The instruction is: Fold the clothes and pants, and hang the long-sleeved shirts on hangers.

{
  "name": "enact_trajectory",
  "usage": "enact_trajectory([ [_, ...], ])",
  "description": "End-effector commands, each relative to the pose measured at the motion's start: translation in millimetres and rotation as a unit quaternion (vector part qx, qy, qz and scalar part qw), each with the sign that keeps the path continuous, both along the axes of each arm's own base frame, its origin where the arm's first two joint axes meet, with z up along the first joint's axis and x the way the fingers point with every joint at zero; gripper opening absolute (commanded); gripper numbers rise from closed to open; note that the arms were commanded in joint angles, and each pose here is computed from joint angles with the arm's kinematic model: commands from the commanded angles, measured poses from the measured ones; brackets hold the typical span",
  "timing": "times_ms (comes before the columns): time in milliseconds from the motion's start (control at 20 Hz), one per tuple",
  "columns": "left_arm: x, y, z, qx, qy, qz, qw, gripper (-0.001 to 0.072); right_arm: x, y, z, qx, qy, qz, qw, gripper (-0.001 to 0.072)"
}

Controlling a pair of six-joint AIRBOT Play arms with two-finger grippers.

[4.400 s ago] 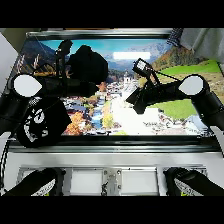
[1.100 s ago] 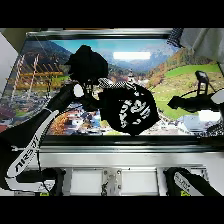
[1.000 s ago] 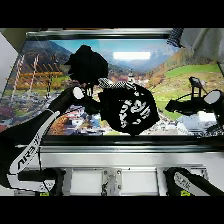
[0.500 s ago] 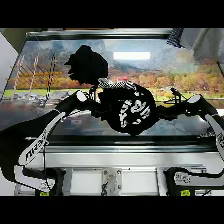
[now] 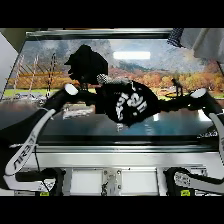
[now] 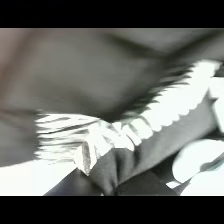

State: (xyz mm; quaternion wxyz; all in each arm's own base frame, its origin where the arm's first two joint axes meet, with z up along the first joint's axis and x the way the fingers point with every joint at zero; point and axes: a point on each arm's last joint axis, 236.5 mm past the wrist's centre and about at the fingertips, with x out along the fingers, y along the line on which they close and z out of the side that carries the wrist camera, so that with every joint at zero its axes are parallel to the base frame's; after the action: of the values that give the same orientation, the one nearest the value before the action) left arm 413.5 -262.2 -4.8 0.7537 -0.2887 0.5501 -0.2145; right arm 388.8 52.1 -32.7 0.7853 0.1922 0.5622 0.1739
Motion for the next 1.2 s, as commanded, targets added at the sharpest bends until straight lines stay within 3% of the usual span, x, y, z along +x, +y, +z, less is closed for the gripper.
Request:
enact_trajectory([
  [0,38,51,163,-0.032,-0.164,0.042,0.985,0.0013,15,-17,137,-0.039,-0.148,0.007,0.988,0.0012],
  [250,-39,95,426,-0.053,-0.437,0.051,0.896,0.0013,-49,-4,390,-0.085,-0.447,-0.036,0.89,0.0012],
  [400,-100,98,486,-0.05,-0.514,0.046,0.855,0.0013,-109,6,462,-0.08,-0.541,-0.068,0.835,0.0012],
  [500,-121,97,496,-0.041,-0.535,0.039,0.843,0.0013,-133,12,476,-0.066,-0.557,-0.078,0.824,0.0012],
  [650,-121,92,470,-0.002,-0.504,0.021,0.863,0.0013,-144,20,463,-0.053,-0.529,-0.071,0.844,0.0011],
  [800,-91,97,371,0.099,-0.36,-0.006,0.928,0.0013,-139,30,395,-0.051,-0.406,-0.021,0.912,0.0011],
  [950,-67,100,245,0.191,-0.2,-0.05,0.96,0.0013,-129,31,320,-0.019,-0.281,-0.023,0.959,0.0011],
  [1150,-23,77,105,0.191,-0.086,-0.056,0.976,0.0019,-100,31,210,0.021,-0.159,-0.061,0.985,0.0011],
])
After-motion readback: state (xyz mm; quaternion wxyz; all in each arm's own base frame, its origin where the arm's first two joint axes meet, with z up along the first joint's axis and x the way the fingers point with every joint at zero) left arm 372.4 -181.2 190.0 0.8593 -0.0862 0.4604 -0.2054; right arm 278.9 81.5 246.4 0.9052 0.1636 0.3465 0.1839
